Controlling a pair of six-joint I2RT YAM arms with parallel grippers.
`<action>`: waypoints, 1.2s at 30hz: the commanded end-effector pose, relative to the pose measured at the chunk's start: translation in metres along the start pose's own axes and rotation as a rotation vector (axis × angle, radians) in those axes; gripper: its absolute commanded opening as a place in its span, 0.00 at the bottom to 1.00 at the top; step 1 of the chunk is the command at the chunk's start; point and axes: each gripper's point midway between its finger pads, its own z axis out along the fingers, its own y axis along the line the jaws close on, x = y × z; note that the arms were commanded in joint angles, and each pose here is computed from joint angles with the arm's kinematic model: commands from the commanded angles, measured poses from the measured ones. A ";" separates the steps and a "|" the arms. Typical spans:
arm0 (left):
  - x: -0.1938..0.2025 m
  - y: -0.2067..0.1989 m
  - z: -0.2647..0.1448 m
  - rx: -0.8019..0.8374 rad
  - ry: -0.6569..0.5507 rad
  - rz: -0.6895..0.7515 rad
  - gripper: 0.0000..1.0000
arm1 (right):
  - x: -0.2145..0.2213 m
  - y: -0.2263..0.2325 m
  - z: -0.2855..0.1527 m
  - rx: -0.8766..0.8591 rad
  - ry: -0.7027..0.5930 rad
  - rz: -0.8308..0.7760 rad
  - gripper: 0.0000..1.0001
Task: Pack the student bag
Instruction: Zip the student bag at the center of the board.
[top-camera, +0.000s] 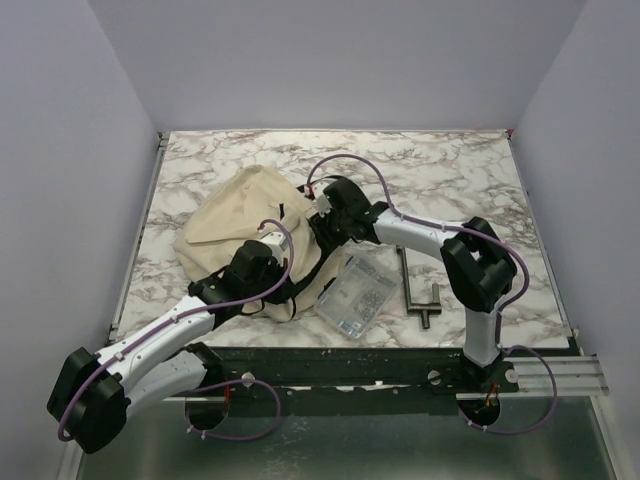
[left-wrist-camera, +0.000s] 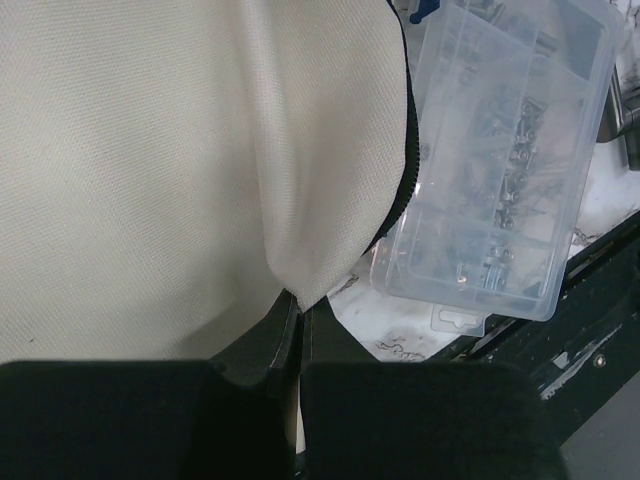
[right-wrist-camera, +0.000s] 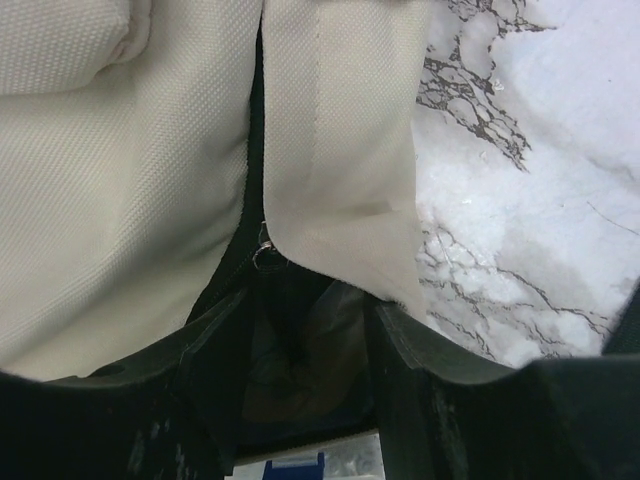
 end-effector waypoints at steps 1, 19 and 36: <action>0.017 -0.003 -0.001 0.032 0.058 -0.024 0.00 | -0.020 -0.011 0.017 0.120 -0.142 -0.019 0.51; -0.100 -0.020 -0.056 0.119 -0.256 -0.203 0.84 | -0.036 0.012 -0.019 0.074 -0.206 0.236 0.00; -0.175 0.091 0.074 -0.119 -0.223 -0.608 0.74 | -0.004 0.039 -0.067 -0.001 0.067 0.408 0.00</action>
